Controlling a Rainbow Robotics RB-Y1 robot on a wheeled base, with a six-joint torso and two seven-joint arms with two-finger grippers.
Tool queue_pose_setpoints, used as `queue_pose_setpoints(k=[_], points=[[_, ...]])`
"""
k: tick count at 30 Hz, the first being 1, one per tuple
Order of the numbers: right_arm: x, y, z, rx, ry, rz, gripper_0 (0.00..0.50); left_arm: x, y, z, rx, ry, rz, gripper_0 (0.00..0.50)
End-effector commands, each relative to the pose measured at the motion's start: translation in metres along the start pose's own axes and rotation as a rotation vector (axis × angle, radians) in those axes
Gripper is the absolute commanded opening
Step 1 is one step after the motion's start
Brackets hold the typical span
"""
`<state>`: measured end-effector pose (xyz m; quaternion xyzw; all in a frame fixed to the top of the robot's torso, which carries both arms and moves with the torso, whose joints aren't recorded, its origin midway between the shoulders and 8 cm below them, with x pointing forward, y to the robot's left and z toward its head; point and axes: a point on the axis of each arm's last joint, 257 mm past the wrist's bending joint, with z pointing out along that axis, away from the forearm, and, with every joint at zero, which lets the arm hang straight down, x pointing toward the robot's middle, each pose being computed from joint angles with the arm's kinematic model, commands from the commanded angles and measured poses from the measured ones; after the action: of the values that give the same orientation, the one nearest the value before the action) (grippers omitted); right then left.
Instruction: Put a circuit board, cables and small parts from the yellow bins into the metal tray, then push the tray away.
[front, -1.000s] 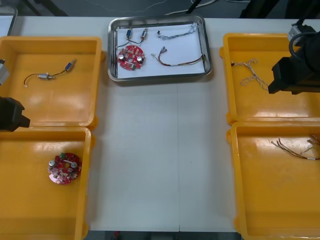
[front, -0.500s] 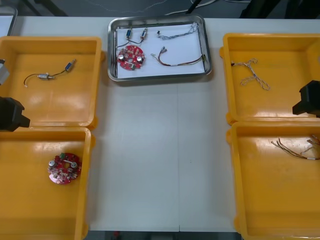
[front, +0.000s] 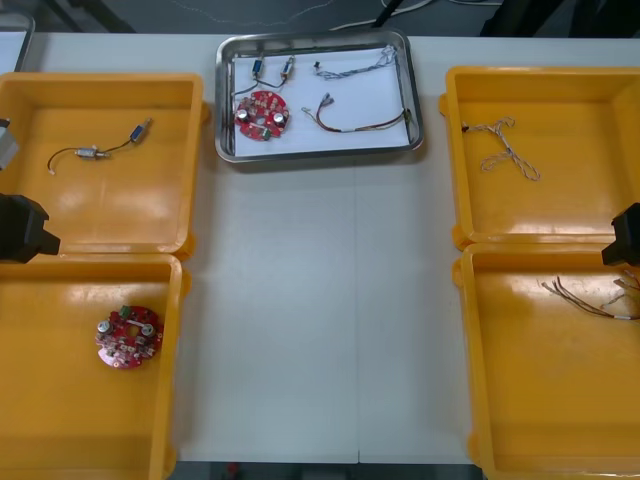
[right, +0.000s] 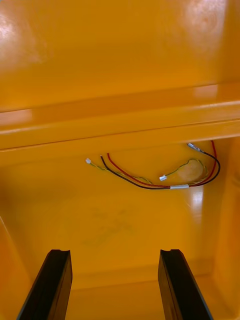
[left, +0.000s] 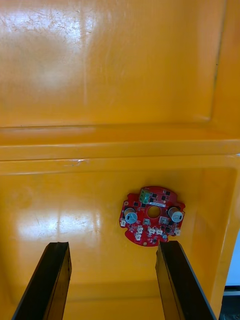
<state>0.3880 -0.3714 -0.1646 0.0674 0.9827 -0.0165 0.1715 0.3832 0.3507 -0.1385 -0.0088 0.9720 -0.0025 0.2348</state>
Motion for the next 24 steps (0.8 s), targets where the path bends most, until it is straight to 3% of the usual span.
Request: queue_pose_setpoints(k=[1, 11, 24], points=[[0.006, -0.003, 0.0, 0.004, -0.025, -0.043, 0.5, -0.004, 0.019, -0.011, -0.052, -0.023, 0.046, 0.5], [0.016, 0.006, 0.013, -0.008, -0.022, -0.065, 0.5, -0.004, 0.019, -0.011, -0.052, -0.023, 0.046, 0.5], [0.012, 0.013, 0.012, -0.019, -0.066, -0.127, 0.5, -0.004, 0.019, -0.011, -0.052, -0.023, 0.046, 0.5]])
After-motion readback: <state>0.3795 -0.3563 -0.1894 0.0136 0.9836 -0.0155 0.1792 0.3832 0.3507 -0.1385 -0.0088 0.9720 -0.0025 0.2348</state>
